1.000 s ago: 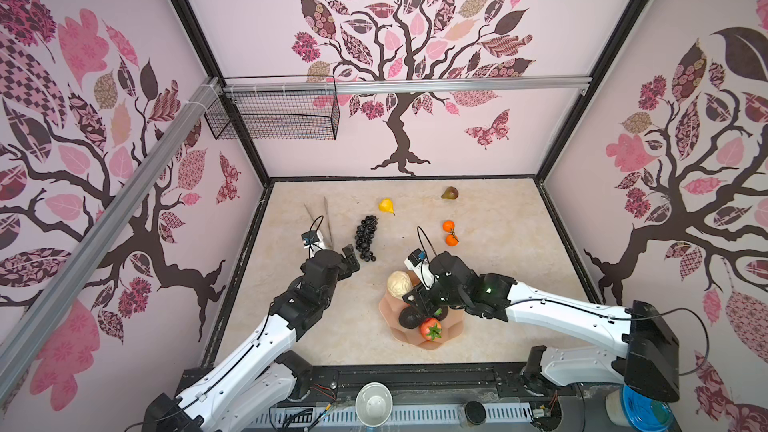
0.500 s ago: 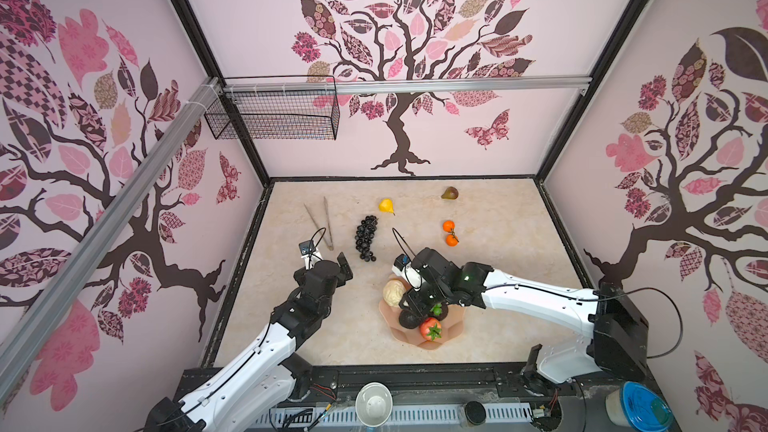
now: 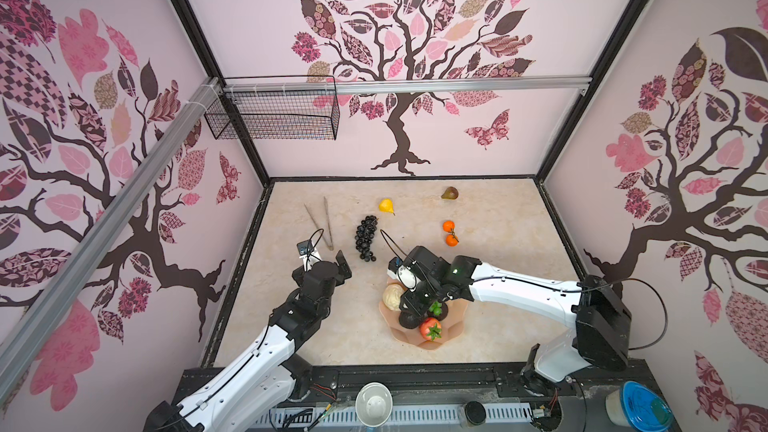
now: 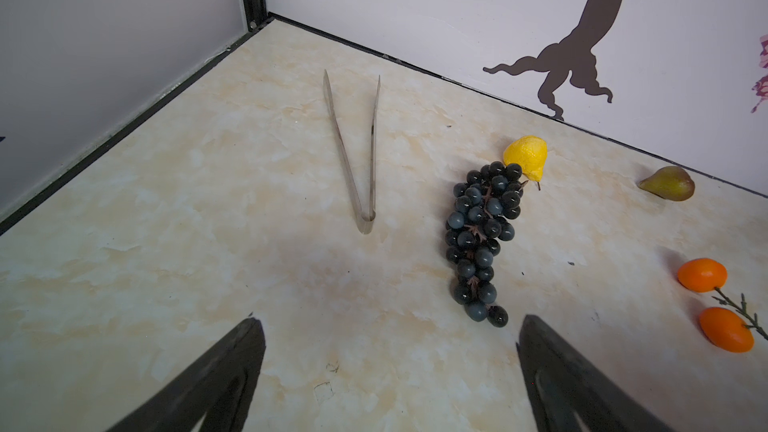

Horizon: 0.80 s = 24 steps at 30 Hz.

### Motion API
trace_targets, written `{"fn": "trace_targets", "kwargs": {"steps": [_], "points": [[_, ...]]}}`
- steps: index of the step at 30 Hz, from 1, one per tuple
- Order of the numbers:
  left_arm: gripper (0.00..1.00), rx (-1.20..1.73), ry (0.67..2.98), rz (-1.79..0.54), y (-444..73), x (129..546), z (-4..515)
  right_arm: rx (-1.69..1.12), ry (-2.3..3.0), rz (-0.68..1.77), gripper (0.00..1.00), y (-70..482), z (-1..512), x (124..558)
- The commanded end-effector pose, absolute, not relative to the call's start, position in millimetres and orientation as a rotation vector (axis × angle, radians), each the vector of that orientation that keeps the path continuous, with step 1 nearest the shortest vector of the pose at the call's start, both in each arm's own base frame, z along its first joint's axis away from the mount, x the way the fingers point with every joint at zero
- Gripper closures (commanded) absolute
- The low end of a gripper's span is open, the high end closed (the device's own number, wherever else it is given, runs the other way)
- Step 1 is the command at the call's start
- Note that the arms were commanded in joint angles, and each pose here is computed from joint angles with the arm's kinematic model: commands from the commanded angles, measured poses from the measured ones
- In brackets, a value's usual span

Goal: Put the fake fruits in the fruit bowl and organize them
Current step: 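Lower the cream pear into the peach bowl with the right gripper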

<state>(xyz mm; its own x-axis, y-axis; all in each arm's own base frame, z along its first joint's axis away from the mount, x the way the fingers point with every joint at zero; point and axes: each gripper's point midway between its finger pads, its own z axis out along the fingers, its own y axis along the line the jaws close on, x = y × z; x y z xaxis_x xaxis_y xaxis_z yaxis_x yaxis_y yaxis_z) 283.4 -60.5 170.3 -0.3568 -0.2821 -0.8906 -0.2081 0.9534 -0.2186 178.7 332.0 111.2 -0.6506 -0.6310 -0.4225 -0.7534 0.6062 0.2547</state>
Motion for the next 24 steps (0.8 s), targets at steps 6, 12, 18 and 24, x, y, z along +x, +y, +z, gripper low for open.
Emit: {"fn": "trace_targets", "kwargs": {"steps": [6,12,18,24], "points": [[0.02,-0.355,1.95,-0.053,-55,281,163,-1.171,2.575,0.523,0.62,329,105,180],[0.02,-0.357,1.952,-0.05,-55,281,162,-1.168,2.573,0.525,0.6,330,106,181],[0.02,-0.358,1.953,-0.049,-55,282,161,-1.158,2.567,0.532,0.54,331,108,182],[0.02,-0.357,1.957,-0.045,-55,282,159,-1.142,2.555,0.539,0.51,330,114,182]]}}
